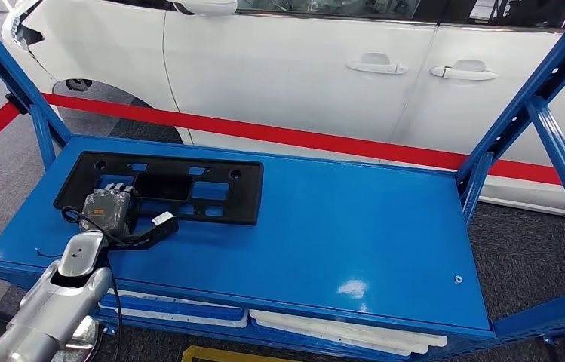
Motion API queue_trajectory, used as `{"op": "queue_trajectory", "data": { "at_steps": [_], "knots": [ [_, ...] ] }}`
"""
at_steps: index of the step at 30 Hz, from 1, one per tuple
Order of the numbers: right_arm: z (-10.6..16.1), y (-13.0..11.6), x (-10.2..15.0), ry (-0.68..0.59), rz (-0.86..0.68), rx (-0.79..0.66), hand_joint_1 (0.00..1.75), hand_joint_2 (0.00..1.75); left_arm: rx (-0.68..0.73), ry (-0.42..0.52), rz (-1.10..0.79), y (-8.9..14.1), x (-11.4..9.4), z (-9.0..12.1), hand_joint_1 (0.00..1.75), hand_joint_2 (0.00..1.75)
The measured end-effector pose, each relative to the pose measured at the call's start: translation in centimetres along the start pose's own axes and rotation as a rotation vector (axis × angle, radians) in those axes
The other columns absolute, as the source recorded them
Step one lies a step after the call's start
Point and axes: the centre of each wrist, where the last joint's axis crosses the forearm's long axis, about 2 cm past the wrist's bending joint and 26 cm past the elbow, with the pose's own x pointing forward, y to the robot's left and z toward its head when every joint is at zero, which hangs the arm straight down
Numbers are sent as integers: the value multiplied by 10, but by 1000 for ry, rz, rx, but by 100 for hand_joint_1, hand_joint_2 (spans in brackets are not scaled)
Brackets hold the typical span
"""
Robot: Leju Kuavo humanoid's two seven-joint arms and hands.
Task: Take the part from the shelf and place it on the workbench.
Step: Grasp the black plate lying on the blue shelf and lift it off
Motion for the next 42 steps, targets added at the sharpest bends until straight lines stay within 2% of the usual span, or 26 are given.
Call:
{"op": "queue_trajectory", "data": {
  "at_steps": [42],
  "knots": [
    [0,0,0,-7,-28,15,0,0,3,19,34,2,-4,1,175,175]
  ]
}}
